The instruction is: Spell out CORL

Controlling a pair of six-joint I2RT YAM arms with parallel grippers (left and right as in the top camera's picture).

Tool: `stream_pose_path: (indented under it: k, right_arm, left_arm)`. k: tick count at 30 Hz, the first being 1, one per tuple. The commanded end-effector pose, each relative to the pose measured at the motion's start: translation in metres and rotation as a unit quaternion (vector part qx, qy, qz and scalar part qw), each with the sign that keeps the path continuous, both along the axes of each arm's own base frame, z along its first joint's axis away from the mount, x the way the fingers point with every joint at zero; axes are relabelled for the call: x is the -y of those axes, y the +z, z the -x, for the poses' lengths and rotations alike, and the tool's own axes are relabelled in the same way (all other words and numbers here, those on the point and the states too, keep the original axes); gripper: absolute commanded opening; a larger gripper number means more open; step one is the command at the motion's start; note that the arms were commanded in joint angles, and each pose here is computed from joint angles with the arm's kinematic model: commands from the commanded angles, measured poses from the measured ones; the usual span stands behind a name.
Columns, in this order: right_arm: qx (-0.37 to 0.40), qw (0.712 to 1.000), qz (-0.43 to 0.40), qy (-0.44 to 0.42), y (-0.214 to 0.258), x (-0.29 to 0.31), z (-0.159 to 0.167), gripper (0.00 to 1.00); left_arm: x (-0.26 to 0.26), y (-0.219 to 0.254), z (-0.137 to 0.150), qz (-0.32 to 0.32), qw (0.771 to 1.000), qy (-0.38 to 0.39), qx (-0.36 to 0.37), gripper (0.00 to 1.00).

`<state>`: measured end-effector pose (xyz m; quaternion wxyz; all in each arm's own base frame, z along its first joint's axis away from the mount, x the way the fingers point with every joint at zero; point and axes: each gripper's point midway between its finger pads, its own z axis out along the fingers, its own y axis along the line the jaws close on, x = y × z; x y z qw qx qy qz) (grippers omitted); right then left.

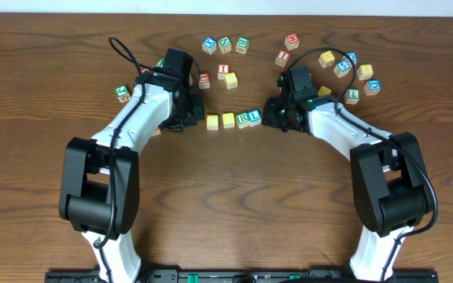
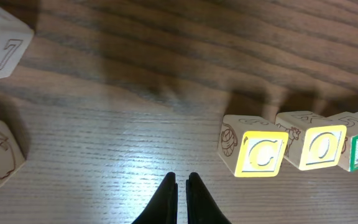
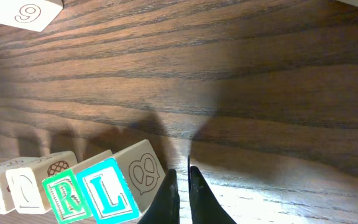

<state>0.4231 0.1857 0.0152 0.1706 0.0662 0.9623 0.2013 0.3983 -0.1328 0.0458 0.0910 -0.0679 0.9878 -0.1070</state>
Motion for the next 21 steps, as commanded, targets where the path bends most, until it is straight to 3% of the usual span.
stream_pose_path:
  k: [1, 21]
  right_arm:
    - [0.007, 1.000, -0.005, 0.005, 0.005, -0.006, -0.004, 0.03]
    - [0.013, 1.000, -0.016, 0.018, 0.002, -0.011, -0.006, 0.04]
  left_arm:
    - [0.005, -0.004, 0.001, 0.003, 1.000, -0.005, 0.000, 0.07]
    - [0.025, -0.022, -0.007, 0.042, 0.999, -0.021, -0.001, 0.08]
